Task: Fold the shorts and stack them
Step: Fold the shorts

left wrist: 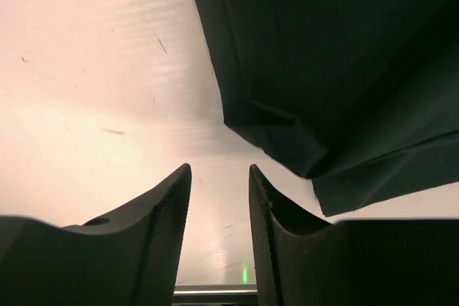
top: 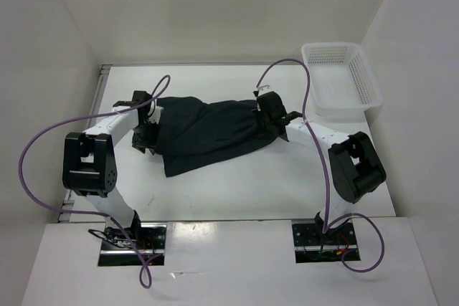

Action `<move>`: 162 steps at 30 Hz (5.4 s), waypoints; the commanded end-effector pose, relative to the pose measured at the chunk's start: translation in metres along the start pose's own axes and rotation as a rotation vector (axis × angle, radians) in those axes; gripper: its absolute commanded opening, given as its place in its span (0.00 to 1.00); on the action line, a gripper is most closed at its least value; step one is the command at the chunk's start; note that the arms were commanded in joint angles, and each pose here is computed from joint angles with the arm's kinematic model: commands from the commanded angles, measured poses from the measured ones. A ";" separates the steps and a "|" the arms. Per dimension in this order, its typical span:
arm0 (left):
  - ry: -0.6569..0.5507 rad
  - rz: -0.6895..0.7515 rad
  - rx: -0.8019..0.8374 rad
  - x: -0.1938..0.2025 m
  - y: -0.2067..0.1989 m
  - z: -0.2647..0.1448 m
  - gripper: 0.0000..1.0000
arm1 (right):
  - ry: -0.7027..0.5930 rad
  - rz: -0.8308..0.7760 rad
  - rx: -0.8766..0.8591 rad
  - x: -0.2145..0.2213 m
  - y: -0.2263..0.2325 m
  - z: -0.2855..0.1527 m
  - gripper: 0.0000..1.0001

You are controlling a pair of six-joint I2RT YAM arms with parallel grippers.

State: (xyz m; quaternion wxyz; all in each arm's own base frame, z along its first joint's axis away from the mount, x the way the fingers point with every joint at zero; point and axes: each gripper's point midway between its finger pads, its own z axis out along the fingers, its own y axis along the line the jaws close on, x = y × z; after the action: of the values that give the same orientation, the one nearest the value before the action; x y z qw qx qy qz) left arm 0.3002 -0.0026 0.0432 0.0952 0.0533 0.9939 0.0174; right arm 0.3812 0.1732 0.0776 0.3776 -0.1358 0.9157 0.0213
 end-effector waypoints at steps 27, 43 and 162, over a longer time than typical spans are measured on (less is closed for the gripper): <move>0.041 -0.143 0.386 -0.027 -0.025 0.019 0.57 | -0.005 -0.009 0.007 0.007 0.005 0.001 0.00; 0.080 -0.148 0.470 -0.023 -0.041 0.027 0.00 | -0.016 -0.007 0.006 0.002 0.005 -0.002 0.00; 0.092 0.142 0.016 0.023 -0.041 0.052 0.35 | 0.167 0.796 0.106 0.037 -0.051 0.004 0.00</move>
State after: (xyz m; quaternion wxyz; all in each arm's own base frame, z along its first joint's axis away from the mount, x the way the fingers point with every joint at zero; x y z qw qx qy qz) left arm 0.2766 -0.0631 0.0096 0.0466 0.1332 0.9895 -0.0303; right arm 0.3935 0.0934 0.0256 0.2573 0.2617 0.9249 0.0994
